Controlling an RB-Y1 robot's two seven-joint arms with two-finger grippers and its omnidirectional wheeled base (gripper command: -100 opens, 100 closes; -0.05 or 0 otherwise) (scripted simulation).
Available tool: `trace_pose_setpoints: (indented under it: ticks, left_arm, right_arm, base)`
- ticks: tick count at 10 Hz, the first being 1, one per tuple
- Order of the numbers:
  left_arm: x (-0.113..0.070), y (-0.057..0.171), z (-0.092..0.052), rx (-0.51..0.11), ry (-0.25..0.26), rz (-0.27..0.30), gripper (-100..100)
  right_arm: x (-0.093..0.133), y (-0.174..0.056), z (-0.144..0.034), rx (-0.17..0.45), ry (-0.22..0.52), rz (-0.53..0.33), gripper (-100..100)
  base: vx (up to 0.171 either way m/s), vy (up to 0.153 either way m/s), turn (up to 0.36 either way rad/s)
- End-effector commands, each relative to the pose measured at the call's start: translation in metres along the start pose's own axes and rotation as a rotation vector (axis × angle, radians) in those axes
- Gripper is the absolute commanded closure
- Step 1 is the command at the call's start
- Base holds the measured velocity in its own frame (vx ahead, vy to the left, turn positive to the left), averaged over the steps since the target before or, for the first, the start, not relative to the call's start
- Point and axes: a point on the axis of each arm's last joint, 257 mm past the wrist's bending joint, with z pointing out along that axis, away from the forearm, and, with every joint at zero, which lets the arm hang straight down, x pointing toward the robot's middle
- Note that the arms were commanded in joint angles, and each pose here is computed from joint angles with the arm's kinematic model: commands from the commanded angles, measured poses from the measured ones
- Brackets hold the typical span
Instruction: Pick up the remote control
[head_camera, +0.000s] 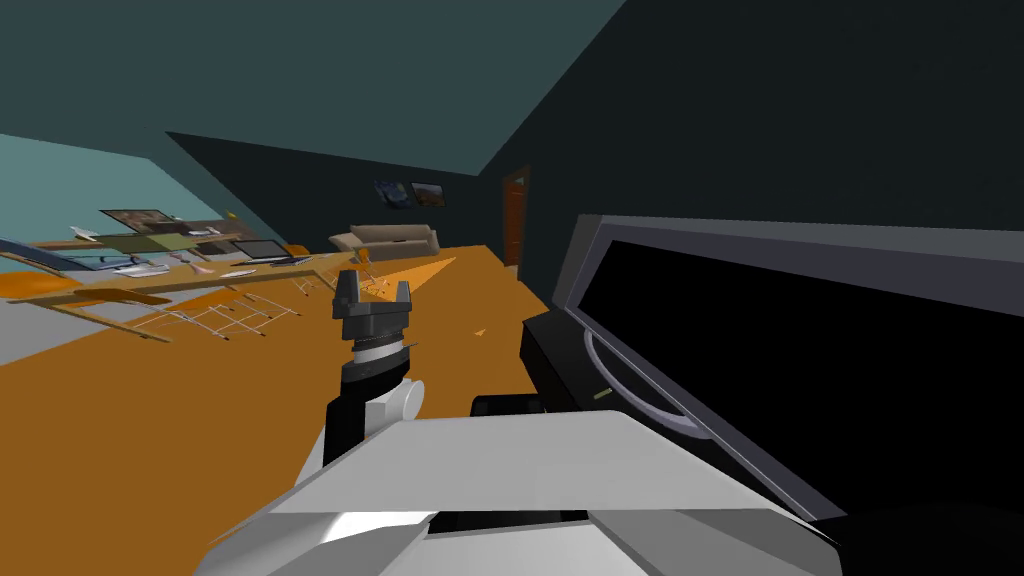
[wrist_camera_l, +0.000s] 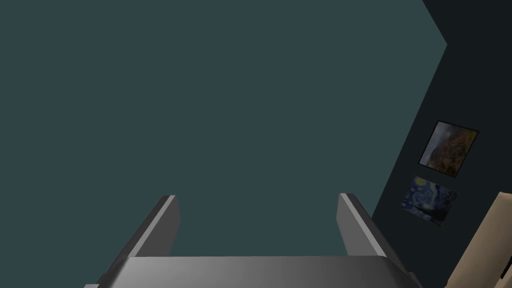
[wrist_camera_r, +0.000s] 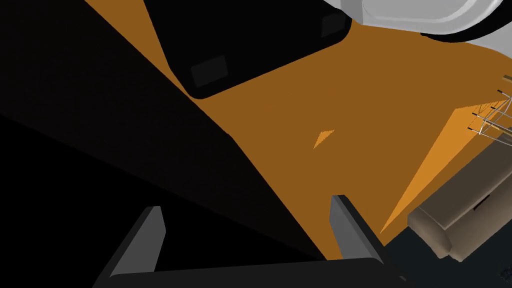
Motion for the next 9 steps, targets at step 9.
trace_pose_setpoints:
  ticks: [9]
  left_arm:
    - [0.000, 0.000, 0.000, 0.000, 0.000, 0.000, 0]
  right_arm:
    - [0.075, -0.134, -0.089, 0.327, 0.241, -0.094, -100]
  base:
    - [-0.076, -0.042, 0.229]
